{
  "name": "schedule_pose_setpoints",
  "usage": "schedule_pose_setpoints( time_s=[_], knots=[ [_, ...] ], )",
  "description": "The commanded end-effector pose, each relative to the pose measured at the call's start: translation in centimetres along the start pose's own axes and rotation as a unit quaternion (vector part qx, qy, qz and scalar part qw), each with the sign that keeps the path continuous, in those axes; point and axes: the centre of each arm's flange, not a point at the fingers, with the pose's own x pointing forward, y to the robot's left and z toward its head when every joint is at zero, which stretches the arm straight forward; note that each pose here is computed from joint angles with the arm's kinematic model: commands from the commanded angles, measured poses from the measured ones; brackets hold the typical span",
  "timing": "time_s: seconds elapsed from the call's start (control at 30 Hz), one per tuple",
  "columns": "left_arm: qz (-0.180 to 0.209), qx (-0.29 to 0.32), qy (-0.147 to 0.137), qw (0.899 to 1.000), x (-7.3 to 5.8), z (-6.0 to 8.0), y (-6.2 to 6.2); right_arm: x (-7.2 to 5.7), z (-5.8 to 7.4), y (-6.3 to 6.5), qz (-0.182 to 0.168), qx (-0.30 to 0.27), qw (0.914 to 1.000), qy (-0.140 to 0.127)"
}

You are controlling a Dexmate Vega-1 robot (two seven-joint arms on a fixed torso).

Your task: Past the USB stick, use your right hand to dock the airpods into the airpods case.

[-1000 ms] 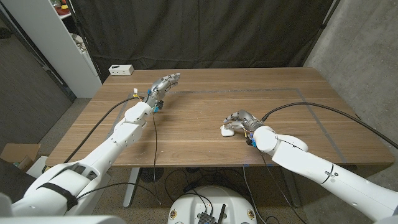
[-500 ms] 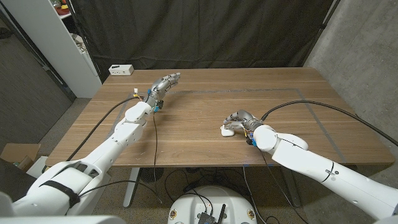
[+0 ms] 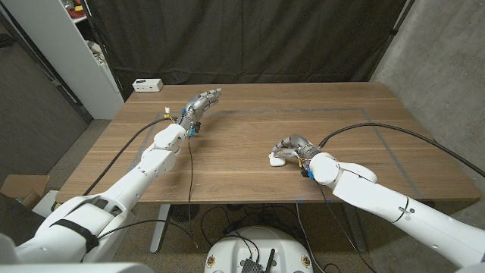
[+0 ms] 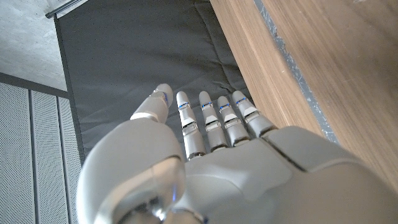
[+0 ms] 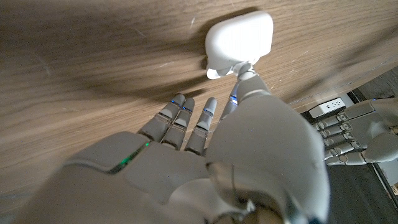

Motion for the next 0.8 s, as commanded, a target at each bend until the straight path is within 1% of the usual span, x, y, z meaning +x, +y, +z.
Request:
schedule_pose_setpoints(
  time_s=[0.03, 0.2, 0.4, 0.5, 0.63, 0.8],
  knots=[
    [-0.001, 0.003, 0.001, 1.000, -0.2, 0.4, -0.6, 0.4, -0.2, 0.1, 0.002, 0.010, 0.9999, -0.006],
    [-0.002, 0.005, 0.003, 1.000, -0.1, 0.5, -0.6, 0.5, -0.3, 0.1, 0.009, 0.008, 0.9999, -0.004],
    [-0.004, 0.003, 0.003, 1.000, 0.1, 0.5, -0.8, 0.0, -0.2, -0.1, 0.010, 0.006, 0.9999, -0.003],
    [-0.005, 0.002, 0.002, 1.000, 0.2, 0.4, -0.9, -0.2, -0.2, -0.2, 0.006, 0.006, 0.9999, -0.006],
    [-0.005, 0.002, 0.002, 1.000, 0.2, 0.4, -1.0, -0.6, -0.3, -0.3, -0.005, 0.013, 0.9998, -0.016],
    [-0.005, 0.002, 0.001, 1.000, 0.1, 0.4, -1.1, -0.7, -0.2, -0.5, -0.002, 0.015, 0.9997, -0.020]
  ],
)
